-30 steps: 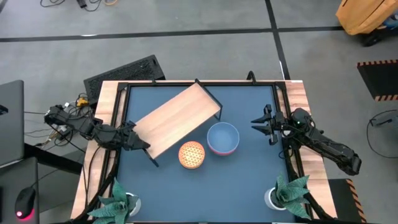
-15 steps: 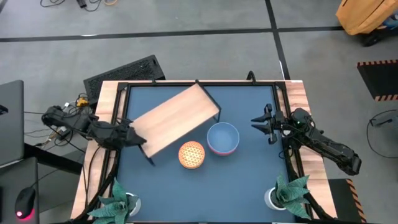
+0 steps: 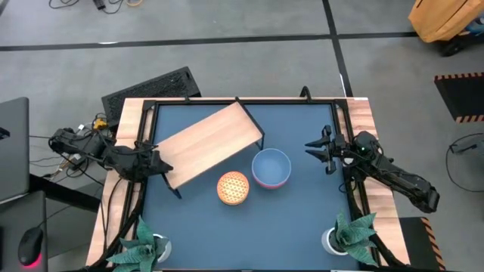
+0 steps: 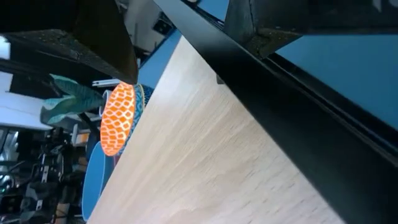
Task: Place and stack bowls onto a shelf
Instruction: Prepare the shelf
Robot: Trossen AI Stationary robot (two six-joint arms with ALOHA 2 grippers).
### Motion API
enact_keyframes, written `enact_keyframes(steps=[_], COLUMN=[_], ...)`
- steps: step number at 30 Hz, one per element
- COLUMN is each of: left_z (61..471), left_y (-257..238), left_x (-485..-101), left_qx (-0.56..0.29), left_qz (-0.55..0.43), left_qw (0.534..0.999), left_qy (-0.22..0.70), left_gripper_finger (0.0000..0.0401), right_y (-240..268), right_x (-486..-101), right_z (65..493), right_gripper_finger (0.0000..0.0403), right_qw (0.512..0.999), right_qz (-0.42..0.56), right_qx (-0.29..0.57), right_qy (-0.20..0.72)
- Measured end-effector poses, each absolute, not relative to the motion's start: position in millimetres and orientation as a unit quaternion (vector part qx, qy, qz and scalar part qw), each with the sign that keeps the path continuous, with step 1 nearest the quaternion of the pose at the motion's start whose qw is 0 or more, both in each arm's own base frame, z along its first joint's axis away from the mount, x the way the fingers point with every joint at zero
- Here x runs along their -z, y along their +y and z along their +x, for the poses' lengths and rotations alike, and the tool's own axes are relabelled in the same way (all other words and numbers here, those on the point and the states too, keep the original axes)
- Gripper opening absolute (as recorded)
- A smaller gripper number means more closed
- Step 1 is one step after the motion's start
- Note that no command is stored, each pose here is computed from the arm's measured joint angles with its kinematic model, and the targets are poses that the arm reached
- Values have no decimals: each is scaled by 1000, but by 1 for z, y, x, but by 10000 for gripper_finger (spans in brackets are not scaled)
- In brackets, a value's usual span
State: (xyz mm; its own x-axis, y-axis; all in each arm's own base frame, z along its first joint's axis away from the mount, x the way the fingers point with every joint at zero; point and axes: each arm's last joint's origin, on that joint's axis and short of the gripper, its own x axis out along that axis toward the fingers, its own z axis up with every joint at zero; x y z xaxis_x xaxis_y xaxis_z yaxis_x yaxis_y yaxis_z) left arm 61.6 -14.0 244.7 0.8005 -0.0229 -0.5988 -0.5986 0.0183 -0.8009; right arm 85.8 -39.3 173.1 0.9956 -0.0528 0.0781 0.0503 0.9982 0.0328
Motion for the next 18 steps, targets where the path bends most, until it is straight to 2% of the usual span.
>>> enact_keyframes(steps=[4, 8, 11, 14, 18], left_z=[64, 65, 70, 71, 67], left_y=[-15, -18, -16, -12, -12], left_x=[-248, -250, -255, -260, -252], left_qx=[-183, -155, -142, -181, -193], left_qz=[-645, -656, -596, -563, -547], left_qw=[706, 695, 765, 794, 793], left_qy=[229, 250, 200, 139, 183], left_gripper_finger=[215, 215, 215, 215, 216], right_y=[-39, -39, -40, -40, -40], right_x=[-173, -173, -173, -173, -173], right_z=[86, 86, 86, 86, 86], right_gripper_finger=[134, 134, 134, 134, 134], right_qw=[999, 999, 999, 999, 999], right_qz=[15, 16, 16, 16, 16], right_qx=[28, 30, 30, 30, 30], right_qy=[-40, -40, -40, -40, -40])
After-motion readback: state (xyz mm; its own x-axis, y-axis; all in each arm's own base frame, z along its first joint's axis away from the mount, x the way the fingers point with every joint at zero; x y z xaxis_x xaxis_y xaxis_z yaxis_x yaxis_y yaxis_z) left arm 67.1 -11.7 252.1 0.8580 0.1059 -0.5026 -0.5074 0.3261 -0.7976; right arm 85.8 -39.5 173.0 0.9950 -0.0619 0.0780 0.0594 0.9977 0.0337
